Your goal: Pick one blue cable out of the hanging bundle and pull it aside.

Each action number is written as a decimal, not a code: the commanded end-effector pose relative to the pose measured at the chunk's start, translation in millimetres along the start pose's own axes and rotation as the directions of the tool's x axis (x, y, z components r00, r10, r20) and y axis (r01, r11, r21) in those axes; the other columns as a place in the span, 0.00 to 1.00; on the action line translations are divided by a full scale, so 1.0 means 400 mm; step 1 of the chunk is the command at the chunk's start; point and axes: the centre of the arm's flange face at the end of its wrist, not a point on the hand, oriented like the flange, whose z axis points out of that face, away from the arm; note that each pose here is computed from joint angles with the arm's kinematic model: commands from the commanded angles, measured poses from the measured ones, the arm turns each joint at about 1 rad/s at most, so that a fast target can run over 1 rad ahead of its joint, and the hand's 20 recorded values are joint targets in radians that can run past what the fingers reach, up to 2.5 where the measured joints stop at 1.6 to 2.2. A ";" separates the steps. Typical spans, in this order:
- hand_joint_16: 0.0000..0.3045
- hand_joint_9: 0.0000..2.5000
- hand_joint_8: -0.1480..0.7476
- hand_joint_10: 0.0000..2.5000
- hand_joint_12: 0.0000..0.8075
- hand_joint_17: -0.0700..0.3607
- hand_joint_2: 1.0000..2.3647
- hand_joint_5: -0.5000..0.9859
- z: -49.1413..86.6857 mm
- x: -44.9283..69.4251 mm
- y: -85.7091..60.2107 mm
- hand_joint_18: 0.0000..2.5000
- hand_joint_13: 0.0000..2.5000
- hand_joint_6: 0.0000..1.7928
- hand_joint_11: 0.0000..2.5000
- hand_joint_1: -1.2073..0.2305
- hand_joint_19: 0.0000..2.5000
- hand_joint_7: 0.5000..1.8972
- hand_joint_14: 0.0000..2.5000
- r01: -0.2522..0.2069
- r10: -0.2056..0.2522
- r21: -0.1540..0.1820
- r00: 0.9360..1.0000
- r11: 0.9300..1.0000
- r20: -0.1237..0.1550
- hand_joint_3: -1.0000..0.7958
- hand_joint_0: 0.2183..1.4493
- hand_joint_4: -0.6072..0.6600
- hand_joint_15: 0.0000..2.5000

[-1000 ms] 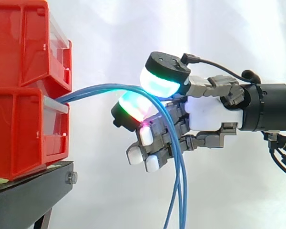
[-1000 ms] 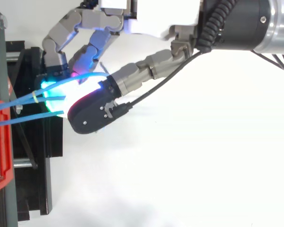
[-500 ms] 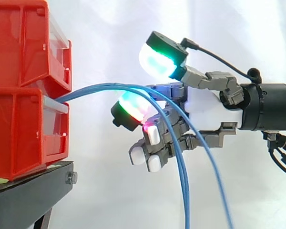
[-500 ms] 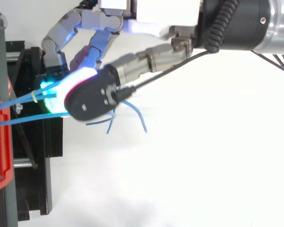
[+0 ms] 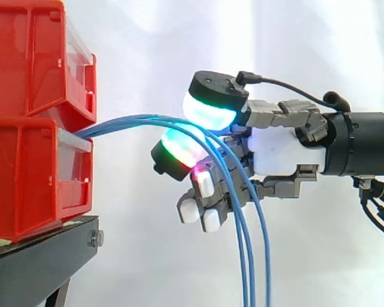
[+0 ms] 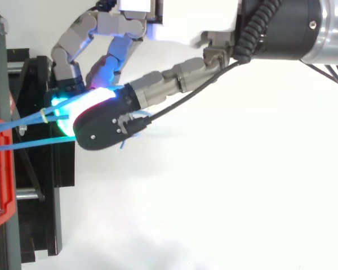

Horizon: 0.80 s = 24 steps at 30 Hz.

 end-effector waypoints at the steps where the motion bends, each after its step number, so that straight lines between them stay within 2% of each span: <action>1: 0.15 0.39 0.42 0.01 0.34 0.40 0.01 0.25 0.000 -0.001 0.001 0.29 0.31 0.54 0.25 0.28 0.21 0.29 0.01 0.000 0.000 -0.001 1.000 1.000 0.001 0.50 0.35 0.40 0.19; 2: 0.13 0.37 0.38 0.01 0.31 0.38 0.01 0.24 0.000 -0.001 0.000 0.27 0.30 0.54 0.25 0.26 0.22 0.32 0.01 -0.001 0.001 0.001 1.000 1.000 0.000 0.47 0.36 0.39 0.19; 5: 0.13 0.37 0.36 0.01 0.29 0.36 0.01 0.24 -0.001 0.000 -0.002 0.27 0.29 0.54 0.26 0.25 0.21 0.27 0.01 0.003 -0.003 0.004 1.000 1.000 -0.001 0.37 0.40 0.39 0.19; 7: 0.13 0.37 0.35 0.01 0.29 0.36 0.00 0.24 -0.001 0.000 -0.002 0.27 0.29 0.54 0.25 0.21 0.20 0.28 0.01 0.008 -0.008 0.004 1.000 1.000 -0.001 0.28 0.40 0.40 0.18; 12: 0.12 0.38 0.35 0.01 0.28 0.35 0.00 0.25 -0.002 0.000 -0.002 0.27 0.30 0.53 0.25 0.21 0.20 0.26 0.01 0.034 -0.034 0.005 0.999 0.999 -0.002 0.28 0.35 0.44 0.19; 14: 0.12 0.40 0.36 0.01 0.28 0.36 0.00 0.26 -0.002 0.000 -0.002 0.28 0.31 0.53 0.25 0.22 0.21 0.26 0.01 0.034 -0.034 0.006 0.999 0.999 0.000 0.28 0.29 0.46 0.19; 17: 0.15 0.42 0.41 0.01 0.33 0.39 0.00 0.27 -0.001 0.000 -0.002 0.30 0.32 0.52 0.25 0.33 0.21 0.25 0.01 0.034 -0.034 0.004 0.999 0.999 -0.001 0.28 0.19 0.49 0.19; 19: 0.16 0.43 0.43 0.01 0.36 0.41 0.00 0.27 -0.001 0.000 -0.001 0.30 0.33 0.50 0.24 0.42 0.21 0.25 0.01 0.034 -0.034 0.002 0.999 0.999 0.000 0.28 0.17 0.49 0.18; 20: 0.16 0.44 0.44 0.01 0.35 0.42 0.00 0.28 -0.001 0.000 -0.001 0.30 0.33 0.50 0.23 0.49 0.22 0.26 0.01 0.034 -0.034 0.002 0.999 0.999 0.000 0.28 0.17 0.49 0.18; 22: 0.16 0.45 0.44 0.01 0.35 0.41 0.00 0.28 -0.001 0.000 -0.001 0.29 0.33 0.49 0.23 0.55 0.22 0.29 0.01 0.034 -0.034 0.002 0.999 0.999 0.000 0.28 0.19 0.49 0.19; 23: 0.14 0.44 0.42 0.01 0.33 0.39 0.00 0.28 -0.001 -0.001 -0.002 0.28 0.33 0.48 0.23 0.59 0.24 0.31 0.01 0.034 -0.034 0.004 0.999 0.999 0.000 0.28 0.24 0.48 0.20; 24: 0.14 0.44 0.41 0.01 0.32 0.38 0.00 0.28 -0.002 0.000 -0.002 0.27 0.32 0.48 0.24 0.59 0.24 0.32 0.01 0.034 -0.034 0.006 0.999 0.999 0.000 0.28 0.26 0.48 0.20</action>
